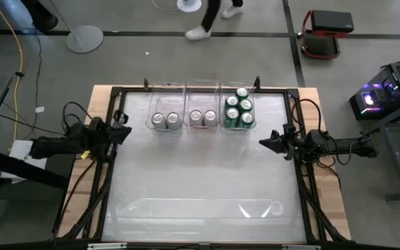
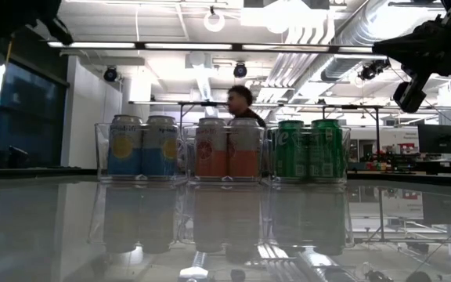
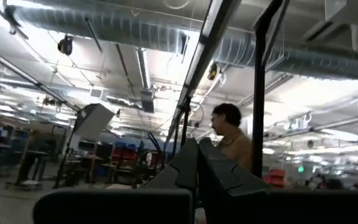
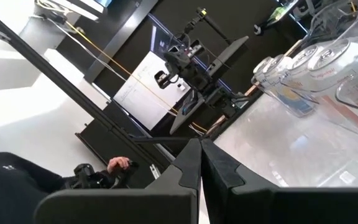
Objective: Sort soda cans
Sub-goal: Return to Home Position
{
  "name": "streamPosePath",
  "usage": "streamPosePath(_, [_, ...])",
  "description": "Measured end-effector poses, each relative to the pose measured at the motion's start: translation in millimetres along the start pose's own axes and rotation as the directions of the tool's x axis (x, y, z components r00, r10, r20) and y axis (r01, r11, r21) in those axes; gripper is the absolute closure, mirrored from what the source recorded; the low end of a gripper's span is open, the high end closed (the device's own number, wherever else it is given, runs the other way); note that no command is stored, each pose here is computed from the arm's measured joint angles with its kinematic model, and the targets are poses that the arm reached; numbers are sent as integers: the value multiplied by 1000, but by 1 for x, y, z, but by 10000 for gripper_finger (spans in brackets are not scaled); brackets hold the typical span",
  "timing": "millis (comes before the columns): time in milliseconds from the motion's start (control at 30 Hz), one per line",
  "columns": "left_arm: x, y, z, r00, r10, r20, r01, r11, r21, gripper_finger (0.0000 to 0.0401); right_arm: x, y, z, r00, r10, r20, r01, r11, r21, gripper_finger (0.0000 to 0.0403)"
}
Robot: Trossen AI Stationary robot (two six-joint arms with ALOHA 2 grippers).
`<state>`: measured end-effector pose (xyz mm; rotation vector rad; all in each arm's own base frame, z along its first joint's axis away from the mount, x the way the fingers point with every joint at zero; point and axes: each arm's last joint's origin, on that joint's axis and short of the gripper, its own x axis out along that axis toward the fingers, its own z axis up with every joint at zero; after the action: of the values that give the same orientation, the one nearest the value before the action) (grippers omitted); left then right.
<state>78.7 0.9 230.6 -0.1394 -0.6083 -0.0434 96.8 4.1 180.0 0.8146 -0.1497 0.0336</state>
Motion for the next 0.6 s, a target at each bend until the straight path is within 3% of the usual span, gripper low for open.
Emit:
streamPosePath(200, [-4, 2, -15, 997, 14, -78, -23, 993, -119, 401, 0, -1, -1, 1000, -9, -10, 8, 1000, -1, 402])
streamPosePath(300, [-6, 3, -27, 980, 23, -198, -43, 994, -98, 401, 0, -1, -1, 1000, -11, -12, 11, 1000, -2, 402])
streamPosePath(400, [-10, 5, -40, 941, 37, -336, -70, 994, -86, 401, 0, -1, -1, 1000, -13, -15, 13, 1000, -2, 402])
streamPosePath(533, [-19, 8, -59, 848, 64, -526, -126, 988, -83, 401, 0, -2, -2, 999, -24, -25, 24, 1000, -4, 402])
streamPosePath(600, [-21, 9, -61, 825, 92, -558, -150, 987, -59, 401, 0, -3, -3, 999, -32, -32, 32, 999, -5, 402])
